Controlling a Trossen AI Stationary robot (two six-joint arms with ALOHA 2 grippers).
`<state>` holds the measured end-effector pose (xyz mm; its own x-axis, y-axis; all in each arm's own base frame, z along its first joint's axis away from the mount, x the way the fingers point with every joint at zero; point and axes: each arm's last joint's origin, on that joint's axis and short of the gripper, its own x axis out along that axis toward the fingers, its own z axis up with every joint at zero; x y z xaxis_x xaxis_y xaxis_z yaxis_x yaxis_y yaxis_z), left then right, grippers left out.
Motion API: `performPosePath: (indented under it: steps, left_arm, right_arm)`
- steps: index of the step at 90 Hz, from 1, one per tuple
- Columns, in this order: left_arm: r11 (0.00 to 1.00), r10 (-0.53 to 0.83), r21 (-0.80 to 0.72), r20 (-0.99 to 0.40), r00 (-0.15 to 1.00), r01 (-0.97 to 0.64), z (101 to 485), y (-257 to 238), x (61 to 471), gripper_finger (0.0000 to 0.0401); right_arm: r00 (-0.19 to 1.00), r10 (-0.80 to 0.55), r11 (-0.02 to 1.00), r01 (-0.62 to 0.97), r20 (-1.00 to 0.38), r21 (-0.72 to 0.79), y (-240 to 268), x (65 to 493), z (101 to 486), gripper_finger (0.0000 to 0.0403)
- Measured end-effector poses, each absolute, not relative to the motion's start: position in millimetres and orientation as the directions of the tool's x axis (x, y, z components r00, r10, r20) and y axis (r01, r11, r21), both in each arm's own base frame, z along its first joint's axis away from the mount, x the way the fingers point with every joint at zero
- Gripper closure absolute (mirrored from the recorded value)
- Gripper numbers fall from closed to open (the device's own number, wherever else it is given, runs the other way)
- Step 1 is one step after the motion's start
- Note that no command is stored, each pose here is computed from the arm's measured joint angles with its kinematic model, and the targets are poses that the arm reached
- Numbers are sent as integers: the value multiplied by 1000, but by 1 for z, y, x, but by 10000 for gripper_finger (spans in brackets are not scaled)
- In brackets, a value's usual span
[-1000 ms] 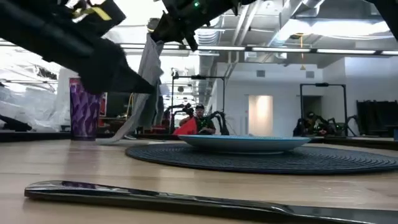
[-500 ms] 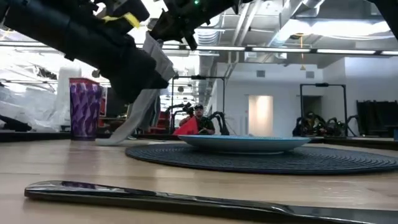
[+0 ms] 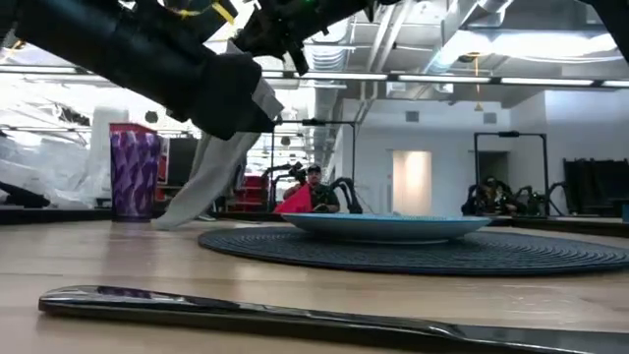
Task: Set table place
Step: Fold the gray napkin
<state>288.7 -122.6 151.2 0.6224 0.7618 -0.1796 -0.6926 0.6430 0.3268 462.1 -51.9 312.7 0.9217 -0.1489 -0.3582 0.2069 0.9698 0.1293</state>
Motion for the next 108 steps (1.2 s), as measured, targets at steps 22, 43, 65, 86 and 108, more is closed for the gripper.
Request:
performPosePath:
  steps: [22, 43, 65, 86, 108]
  left_arm:
    - [584, 801, 389, -135, 583, -712, 152, -120, 288, 258]
    - [602, 786, 409, -151, 599, -686, 153, -125, 280, 297]
    - [683, 730, 309, -295, 616, -662, 163, -115, 263, 397]
    - [707, 707, 323, -338, 621, -629, 178, -115, 243, 401]
    - [731, 680, 281, -371, 633, -621, 198, -118, 206, 401]
  right_arm:
    - [905, -136, 972, 202, -402, 124, -47, 461, 308, 403]
    - [870, -143, 968, 221, -471, 115, -51, 457, 302, 403]
    - [867, -138, 971, 213, -478, 108, -49, 457, 301, 403]
    - [848, -132, 971, 214, -513, 103, -46, 455, 298, 403]
    - [752, -117, 979, 196, -649, 51, -33, 447, 285, 403]
